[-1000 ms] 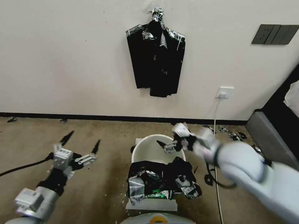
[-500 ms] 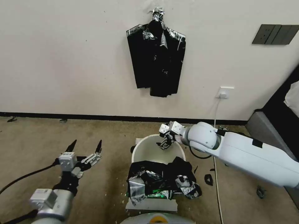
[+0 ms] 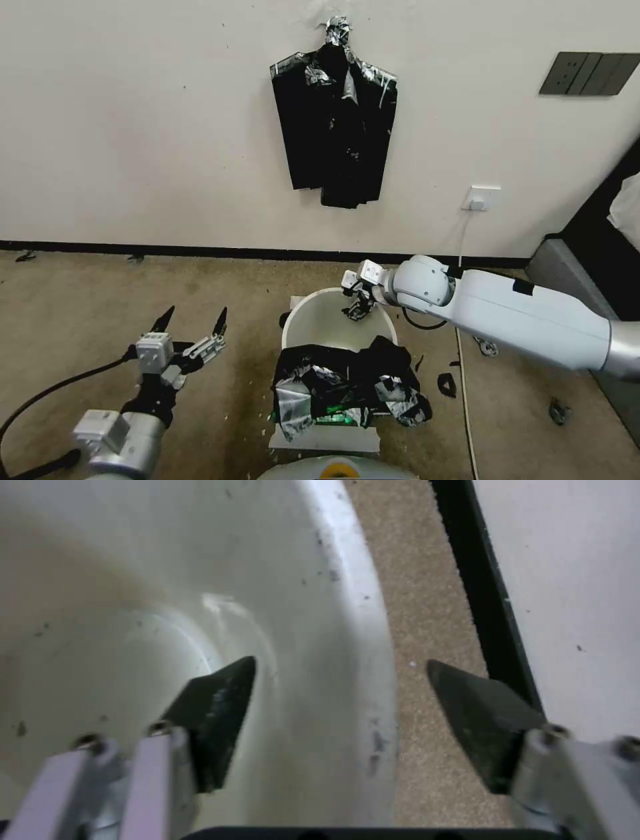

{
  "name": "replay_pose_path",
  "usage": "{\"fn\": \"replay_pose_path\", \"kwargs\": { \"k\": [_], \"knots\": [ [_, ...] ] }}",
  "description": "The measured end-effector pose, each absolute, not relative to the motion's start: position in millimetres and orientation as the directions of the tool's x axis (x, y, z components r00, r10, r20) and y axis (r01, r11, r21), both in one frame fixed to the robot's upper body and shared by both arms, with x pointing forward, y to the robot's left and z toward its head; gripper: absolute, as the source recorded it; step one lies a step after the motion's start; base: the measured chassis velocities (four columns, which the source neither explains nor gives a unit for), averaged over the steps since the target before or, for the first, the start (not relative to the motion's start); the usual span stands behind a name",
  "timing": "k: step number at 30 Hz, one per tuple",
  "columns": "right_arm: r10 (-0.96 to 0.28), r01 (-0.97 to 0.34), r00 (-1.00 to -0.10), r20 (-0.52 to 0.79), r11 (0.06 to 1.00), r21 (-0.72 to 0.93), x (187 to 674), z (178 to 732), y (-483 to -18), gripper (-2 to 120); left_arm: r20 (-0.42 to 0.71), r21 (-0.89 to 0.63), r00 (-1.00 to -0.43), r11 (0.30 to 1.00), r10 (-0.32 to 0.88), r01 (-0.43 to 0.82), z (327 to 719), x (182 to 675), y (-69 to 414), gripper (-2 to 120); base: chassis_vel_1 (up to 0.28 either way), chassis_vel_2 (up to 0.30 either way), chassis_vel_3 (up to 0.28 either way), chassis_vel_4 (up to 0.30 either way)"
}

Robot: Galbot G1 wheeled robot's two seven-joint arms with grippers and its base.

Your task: Place a trash bag onto the trash bin.

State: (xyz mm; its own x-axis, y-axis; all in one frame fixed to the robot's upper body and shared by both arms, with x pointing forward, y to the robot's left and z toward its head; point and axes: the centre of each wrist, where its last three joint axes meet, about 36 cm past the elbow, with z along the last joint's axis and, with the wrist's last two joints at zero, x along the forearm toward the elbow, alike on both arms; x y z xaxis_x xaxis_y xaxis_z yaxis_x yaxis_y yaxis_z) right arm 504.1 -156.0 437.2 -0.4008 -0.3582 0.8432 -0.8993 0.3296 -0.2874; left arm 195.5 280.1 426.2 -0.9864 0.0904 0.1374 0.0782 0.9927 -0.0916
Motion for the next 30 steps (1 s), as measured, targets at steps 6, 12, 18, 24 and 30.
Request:
{"fn": "replay_pose_path", "kwargs": {
  "k": [6, 12, 18, 24, 30],
  "knots": [
    [-0.375, -0.906, -0.392, 0.84, 0.315, -0.282, 504, 442, -147, 44, 0.143, -0.095, -0.985, 0.992, 0.098, 0.085, 425, 194, 277, 100, 0.0, 0.0, 0.0, 0.0],
    [-0.373, -0.911, -0.383, 0.845, 0.305, -0.278, 503, 441, -146, 28, 0.146, -0.095, -0.984, 0.992, 0.098, 0.085, 425, 192, 276, 100, 0.0, 0.0, 0.0, 0.0],
    [-0.375, -0.91, -0.379, 0.846, 0.316, -0.267, 500, 441, -149, 22, 0.149, -0.096, -0.984, 0.992, 0.097, 0.084, 423, 192, 276, 100, 0.0, 0.0, 0.0, 0.0],
    [-0.417, -0.843, -0.408, 0.812, 0.514, -0.159, 480, 440, -165, 18, 0.148, -0.103, -0.984, 0.991, 0.095, 0.08, 422, 192, 274, 100, 0.0, 0.0, 0.0, 0.0],
    [-0.421, -0.66, -0.452, 0.787, 0.751, 0.023, 442, 441, -181, 6, 0.16, -0.104, -0.983, 0.992, 0.094, 0.078, 419, 191, 275, 100, 0.0, 0.0, 0.0, 0.0]
  ]
}}
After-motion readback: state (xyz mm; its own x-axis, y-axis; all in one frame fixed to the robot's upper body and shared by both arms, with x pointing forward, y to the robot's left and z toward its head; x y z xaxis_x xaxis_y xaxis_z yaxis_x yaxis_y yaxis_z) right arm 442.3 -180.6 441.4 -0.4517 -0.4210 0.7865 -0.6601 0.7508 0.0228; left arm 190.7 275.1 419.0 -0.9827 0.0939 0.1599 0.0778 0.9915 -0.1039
